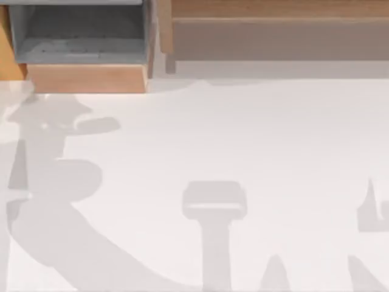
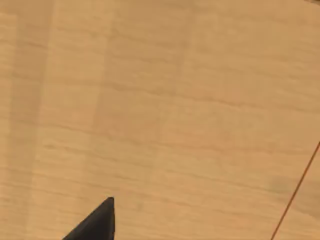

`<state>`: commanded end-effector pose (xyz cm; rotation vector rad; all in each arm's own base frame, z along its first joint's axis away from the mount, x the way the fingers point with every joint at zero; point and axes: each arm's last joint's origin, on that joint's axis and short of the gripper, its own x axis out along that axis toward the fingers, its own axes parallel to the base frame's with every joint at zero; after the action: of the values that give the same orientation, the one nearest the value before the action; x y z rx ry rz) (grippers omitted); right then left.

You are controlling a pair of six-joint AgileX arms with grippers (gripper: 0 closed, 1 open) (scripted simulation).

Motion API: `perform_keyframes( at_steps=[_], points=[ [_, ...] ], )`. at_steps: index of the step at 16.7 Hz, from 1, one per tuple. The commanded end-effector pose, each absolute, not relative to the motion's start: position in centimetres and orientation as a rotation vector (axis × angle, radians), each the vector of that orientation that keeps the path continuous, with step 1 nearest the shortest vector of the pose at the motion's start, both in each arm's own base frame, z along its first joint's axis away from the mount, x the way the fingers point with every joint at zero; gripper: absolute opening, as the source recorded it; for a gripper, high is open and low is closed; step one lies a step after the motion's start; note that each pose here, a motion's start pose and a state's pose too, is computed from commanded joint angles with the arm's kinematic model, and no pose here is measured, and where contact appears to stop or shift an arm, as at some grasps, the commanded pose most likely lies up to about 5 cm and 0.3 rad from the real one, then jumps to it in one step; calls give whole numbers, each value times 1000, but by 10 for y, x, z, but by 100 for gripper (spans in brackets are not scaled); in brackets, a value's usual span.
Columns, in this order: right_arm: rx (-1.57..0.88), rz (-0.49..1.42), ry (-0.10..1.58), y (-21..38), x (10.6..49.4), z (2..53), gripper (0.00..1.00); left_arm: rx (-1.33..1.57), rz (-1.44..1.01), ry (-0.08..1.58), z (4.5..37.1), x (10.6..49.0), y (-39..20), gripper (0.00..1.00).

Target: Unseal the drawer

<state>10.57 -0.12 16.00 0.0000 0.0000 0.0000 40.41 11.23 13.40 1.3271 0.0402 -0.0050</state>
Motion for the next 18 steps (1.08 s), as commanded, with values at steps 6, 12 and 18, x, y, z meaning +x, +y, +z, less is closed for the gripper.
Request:
perform_keyframes(
  at_steps=[6,12,18],
  points=[
    [0,0,0,-1,106,160,100,1566,-16,-14,96,408,170,100],
    [0,0,0,-1,106,160,100,1569,-19,-15,95,408,169,100],
    [0,0,0,-1,106,160,100,1571,-16,-16,95,431,171,100]
  ],
)
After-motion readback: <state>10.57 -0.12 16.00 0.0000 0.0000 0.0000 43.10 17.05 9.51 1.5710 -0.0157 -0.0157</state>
